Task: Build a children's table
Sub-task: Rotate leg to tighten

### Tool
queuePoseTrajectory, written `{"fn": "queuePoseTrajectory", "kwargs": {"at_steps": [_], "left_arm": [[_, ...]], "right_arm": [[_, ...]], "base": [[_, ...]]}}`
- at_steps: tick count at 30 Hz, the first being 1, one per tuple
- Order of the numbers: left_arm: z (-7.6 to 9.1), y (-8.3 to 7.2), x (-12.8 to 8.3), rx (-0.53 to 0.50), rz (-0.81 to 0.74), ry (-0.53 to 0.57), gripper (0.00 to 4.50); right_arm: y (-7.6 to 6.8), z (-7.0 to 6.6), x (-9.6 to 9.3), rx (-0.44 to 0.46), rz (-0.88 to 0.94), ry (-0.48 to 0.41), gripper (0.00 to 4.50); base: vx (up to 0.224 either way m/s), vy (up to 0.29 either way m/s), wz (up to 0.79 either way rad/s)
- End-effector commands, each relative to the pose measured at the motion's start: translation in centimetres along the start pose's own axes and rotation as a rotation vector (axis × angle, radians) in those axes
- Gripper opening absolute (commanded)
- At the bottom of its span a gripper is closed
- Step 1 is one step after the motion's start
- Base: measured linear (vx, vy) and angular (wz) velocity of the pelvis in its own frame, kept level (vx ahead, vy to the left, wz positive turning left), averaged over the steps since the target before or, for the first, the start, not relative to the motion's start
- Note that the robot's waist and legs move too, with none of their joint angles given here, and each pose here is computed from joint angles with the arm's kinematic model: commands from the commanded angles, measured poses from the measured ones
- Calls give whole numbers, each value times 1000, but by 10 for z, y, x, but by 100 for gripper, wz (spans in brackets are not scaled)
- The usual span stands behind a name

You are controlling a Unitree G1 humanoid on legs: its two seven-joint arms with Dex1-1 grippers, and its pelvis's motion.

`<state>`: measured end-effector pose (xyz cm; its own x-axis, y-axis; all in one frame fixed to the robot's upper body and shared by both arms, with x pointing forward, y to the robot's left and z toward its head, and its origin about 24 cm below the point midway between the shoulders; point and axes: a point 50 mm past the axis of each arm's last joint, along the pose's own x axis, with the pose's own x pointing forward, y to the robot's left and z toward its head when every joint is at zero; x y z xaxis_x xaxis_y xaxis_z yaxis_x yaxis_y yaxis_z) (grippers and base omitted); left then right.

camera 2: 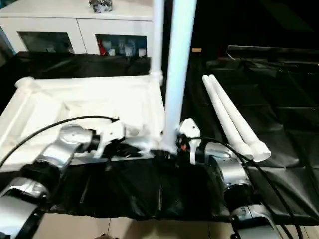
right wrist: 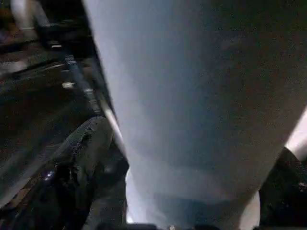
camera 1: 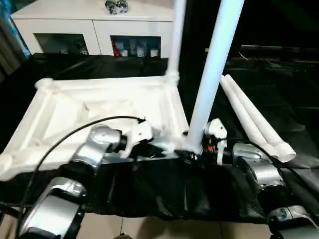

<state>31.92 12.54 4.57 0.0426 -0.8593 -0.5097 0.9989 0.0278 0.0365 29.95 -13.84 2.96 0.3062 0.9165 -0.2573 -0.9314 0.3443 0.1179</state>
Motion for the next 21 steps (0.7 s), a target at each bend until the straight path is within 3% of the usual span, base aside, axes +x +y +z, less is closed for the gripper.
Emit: {"fn": "queuePoseTrajectory", "kwargs": {"at_steps": [1,13,17,21], "left_arm": [[4,-7,7,41,-95,-5,0],[-3,-12,-1,56,-187,36,0],[-3,-12,-2,56,-183,37,0],[1,-5,2,34,-107,6,0]], "right_arm": [[15,-10,9,28,121,58,385],[27,-15,9,35,251,115,296],[27,-15,10,44,251,108,278],[21,-13,10,65,124,45,276]], "base": [[0,0,0],[0,0,0],[0,0,0],[0,0,0]]}}
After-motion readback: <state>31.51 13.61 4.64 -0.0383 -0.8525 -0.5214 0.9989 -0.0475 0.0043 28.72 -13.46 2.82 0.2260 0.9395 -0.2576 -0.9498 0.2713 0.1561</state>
